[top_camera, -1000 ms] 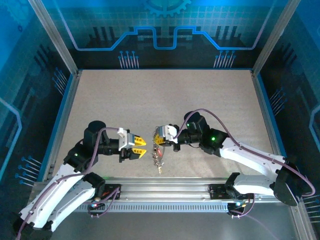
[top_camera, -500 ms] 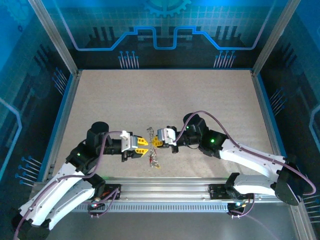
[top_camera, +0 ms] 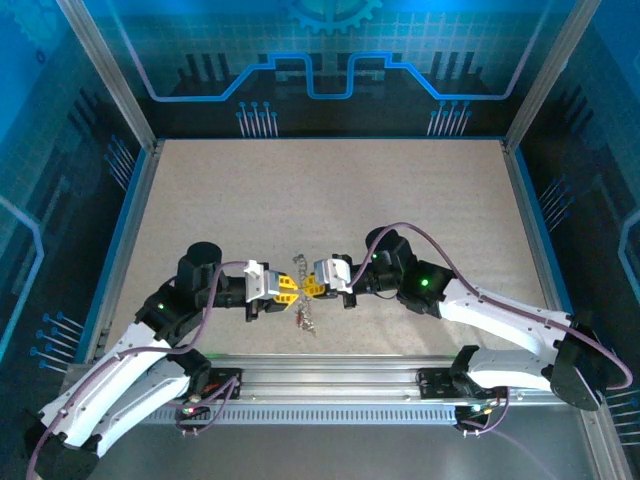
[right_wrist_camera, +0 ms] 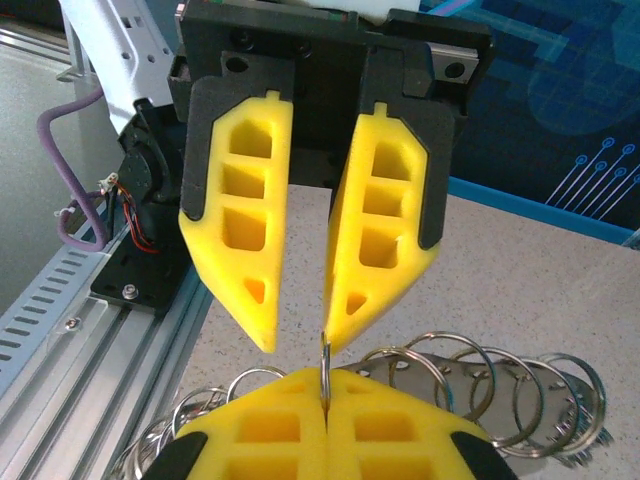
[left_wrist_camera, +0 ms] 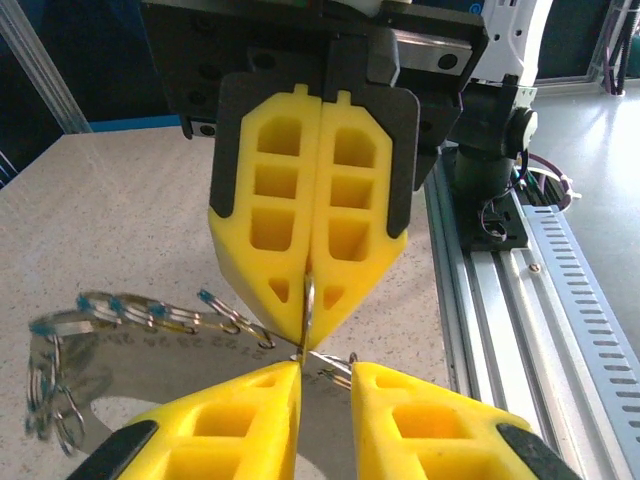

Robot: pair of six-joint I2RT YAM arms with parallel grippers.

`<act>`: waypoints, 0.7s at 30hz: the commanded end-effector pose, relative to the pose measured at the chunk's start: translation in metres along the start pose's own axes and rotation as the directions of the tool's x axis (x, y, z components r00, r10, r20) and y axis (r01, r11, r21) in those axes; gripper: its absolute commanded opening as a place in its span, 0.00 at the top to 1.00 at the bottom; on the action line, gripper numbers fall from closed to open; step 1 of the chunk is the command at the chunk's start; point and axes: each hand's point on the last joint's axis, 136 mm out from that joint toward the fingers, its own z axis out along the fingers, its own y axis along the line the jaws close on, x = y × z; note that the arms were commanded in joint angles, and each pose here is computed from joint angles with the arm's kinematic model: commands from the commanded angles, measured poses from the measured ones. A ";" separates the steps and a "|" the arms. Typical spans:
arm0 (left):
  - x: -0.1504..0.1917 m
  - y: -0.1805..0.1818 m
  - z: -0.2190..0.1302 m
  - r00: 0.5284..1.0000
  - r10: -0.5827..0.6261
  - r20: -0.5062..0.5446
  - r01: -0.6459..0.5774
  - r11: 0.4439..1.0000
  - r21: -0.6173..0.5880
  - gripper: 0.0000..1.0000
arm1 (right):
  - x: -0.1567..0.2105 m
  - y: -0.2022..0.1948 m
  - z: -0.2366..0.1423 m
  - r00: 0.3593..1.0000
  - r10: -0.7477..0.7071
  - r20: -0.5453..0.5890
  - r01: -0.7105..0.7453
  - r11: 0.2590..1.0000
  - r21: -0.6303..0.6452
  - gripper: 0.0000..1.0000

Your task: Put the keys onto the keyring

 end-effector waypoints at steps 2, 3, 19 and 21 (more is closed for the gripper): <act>-0.005 0.001 0.002 0.998 0.067 0.021 -0.067 0.998 -0.008 0.79 | -0.017 0.007 0.001 0.998 -0.035 0.051 0.037 0.999 -0.026 1.00; -0.005 0.001 0.002 0.997 0.071 0.019 -0.071 0.997 -0.012 0.79 | -0.018 0.006 0.002 0.998 -0.037 0.051 0.038 0.999 -0.026 1.00; -0.002 -0.001 0.009 0.995 0.100 0.022 -0.099 0.995 -0.005 0.90 | -0.020 -0.003 0.005 0.998 -0.006 0.060 0.004 1.000 0.025 1.00; -0.001 -0.002 0.010 0.995 0.101 0.023 -0.101 0.995 -0.002 0.90 | -0.019 -0.004 0.006 0.998 0.004 0.063 -0.006 1.000 0.029 1.00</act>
